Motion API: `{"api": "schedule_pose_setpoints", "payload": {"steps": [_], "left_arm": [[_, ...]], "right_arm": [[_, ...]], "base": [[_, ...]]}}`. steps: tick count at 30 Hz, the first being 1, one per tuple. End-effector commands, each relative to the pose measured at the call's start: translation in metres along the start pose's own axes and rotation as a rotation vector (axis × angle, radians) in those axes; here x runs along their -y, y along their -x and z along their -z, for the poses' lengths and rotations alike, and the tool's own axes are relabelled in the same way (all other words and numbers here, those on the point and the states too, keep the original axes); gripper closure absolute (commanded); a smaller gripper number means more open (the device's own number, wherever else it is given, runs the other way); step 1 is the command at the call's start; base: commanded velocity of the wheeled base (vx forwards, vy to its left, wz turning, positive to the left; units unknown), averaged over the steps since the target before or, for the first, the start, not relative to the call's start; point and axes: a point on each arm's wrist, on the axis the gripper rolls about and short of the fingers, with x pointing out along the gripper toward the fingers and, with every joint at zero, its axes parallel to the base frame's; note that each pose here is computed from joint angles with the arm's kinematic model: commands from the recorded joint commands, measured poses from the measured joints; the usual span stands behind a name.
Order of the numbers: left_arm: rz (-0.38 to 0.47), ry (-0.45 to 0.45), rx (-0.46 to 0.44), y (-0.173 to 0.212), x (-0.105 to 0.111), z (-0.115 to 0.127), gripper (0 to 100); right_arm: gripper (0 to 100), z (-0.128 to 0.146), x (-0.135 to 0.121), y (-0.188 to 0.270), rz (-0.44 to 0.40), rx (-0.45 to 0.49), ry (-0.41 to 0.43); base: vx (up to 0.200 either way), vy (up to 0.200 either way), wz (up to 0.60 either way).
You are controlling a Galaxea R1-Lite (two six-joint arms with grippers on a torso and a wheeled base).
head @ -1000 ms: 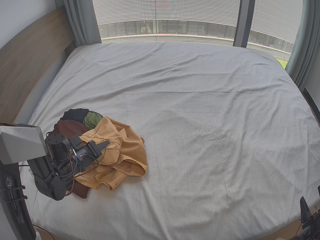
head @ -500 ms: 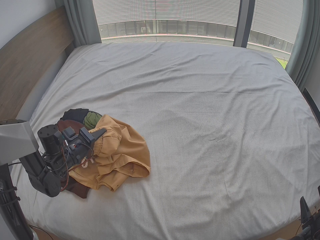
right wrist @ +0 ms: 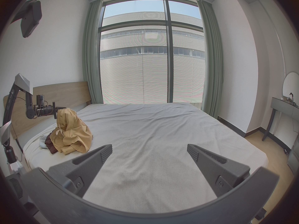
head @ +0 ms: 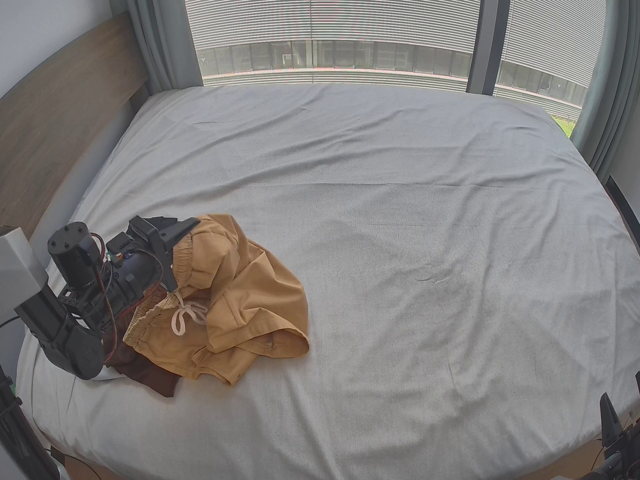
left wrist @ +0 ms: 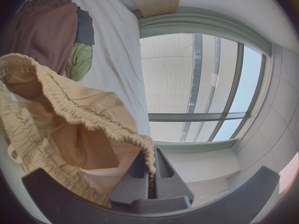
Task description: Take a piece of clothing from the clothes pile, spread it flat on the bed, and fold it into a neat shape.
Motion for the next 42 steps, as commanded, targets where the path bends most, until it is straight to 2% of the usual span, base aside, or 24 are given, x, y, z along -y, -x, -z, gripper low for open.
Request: {"api": "schedule_pose_setpoints", "payload": {"steps": [1, 9, 15, 33, 42], "left_arm": [[0.118, 0.042, -0.003, 0.008, 0.038, -0.008, 100], [0.15, 0.056, -0.019, 0.011, 0.05, -0.003, 100], [0.178, 0.053, -0.067, 0.011, 0.064, 0.012, 100], [0.218, 0.049, -0.166, 0.001, 0.074, 0.04, 100], [0.26, 0.039, -0.176, -0.006, 0.083, 0.042, 100]], "right_arm": [[0, 0.005, 0.0, 0.0, 0.0, -0.006, 0.001], [0, 0.005, 0.0, 0.0, 0.0, -0.006, 0.001], [0, 0.005, 0.0, 0.0, 0.0, -0.006, 0.003], [0, 0.005, 0.0, 0.0, -0.002, -0.006, 0.003], [0, 0.005, 0.0, 0.0, -0.001, -0.006, 0.001]], "base": [[0.0, 0.0, 0.0], [0.0, 0.0, 0.0], [0.0, 0.0, 0.0], [0.0, 0.0, 0.0], [0.0, 0.0, 0.0]]}}
